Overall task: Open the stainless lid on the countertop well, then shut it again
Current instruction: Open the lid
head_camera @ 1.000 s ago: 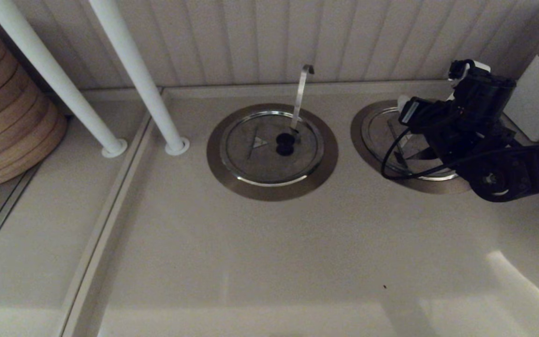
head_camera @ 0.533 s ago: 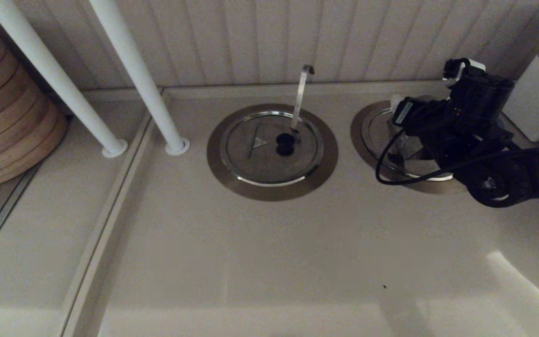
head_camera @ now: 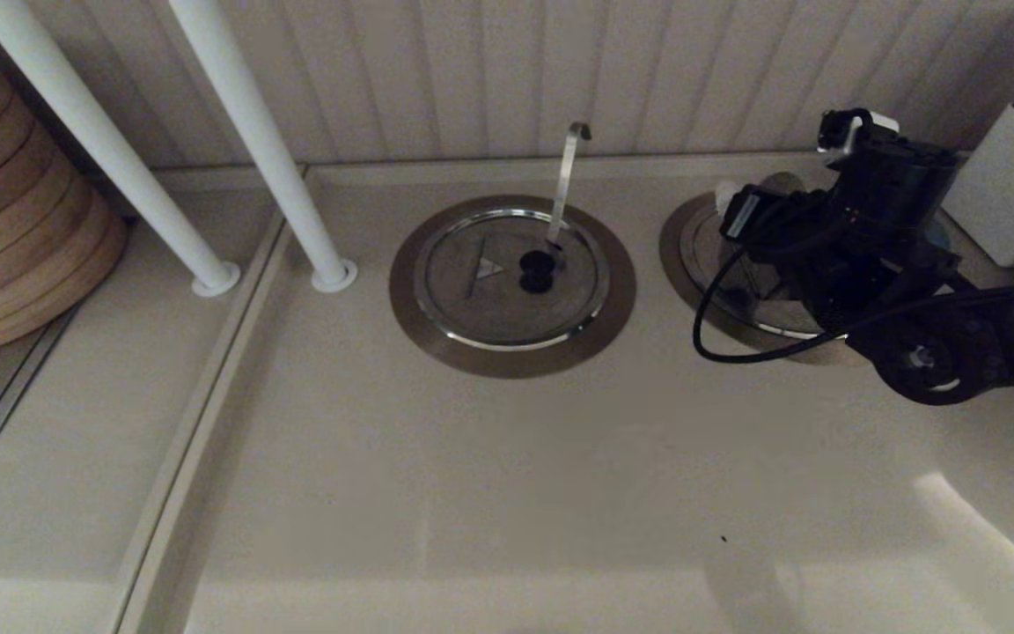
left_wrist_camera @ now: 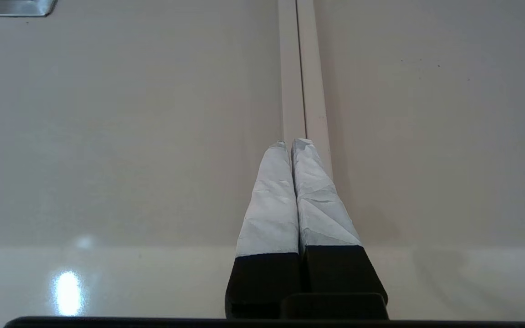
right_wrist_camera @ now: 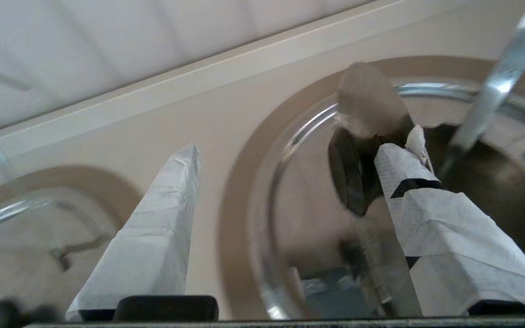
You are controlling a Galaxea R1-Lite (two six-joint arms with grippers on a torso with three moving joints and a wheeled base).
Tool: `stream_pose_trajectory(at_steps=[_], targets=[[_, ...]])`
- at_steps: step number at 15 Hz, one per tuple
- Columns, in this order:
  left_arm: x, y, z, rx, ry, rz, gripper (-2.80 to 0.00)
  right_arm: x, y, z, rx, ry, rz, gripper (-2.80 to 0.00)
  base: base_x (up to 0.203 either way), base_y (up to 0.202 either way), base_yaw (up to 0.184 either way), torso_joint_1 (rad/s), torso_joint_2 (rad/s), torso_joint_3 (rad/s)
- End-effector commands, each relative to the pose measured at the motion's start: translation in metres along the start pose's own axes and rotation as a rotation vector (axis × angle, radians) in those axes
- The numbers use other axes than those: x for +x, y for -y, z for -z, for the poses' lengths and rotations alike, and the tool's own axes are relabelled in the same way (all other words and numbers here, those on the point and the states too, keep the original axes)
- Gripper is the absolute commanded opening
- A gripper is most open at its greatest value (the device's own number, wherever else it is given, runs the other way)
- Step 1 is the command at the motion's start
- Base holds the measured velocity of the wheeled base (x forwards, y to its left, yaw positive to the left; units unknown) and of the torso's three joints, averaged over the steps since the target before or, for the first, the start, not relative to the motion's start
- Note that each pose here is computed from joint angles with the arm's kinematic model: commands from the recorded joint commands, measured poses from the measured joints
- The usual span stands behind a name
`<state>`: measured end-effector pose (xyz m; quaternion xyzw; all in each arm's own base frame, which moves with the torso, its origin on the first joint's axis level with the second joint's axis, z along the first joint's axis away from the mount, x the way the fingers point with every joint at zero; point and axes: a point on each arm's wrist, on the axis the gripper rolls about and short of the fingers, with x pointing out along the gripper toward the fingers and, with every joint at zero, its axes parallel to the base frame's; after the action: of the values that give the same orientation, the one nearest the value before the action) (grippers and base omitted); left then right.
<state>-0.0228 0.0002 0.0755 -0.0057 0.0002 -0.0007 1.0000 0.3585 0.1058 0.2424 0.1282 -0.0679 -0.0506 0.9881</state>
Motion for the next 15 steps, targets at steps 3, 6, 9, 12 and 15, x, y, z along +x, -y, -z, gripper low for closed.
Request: stream_pose_trajectory(at_steps=[3, 6, 9, 12, 15], targets=[[0.0, 0.0, 0.0, -0.001, -0.001, -0.001, -2.8, -0.011, -0.011, 0.0, 0.007, -0.003, -0.034, 0.0, 0.0, 0.0, 0.0, 0.0, 0.0, 0.0], [0.0, 0.0, 0.0, -0.001, -0.001, -0.001, -2.8, -0.019, -0.018, 0.002, 0.008, -0.016, -0.061, 0.0, 0.0, 0.0, 0.0, 0.0, 0.0, 0.0], [0.0, 0.0, 0.0, -0.001, -0.001, 0.0, -2.8, -0.031, -0.026, -0.003, 0.017, -0.014, -0.094, 0.0, 0.0, 0.0, 0.0, 0.0, 0.0, 0.0], [0.0, 0.0, 0.0, -0.001, -0.001, 0.0, -2.8, -0.049, -0.037, -0.011, 0.032, -0.013, -0.146, 0.0, 0.0, 0.0, 0.0, 0.0, 0.0, 0.0], [0.0, 0.0, 0.0, -0.001, -0.001, 0.0, -2.8, -0.075, -0.048, -0.028, 0.055, 0.003, -0.21, 0.0, 0.0, 0.0, 0.0, 0.0, 0.0, 0.0]])
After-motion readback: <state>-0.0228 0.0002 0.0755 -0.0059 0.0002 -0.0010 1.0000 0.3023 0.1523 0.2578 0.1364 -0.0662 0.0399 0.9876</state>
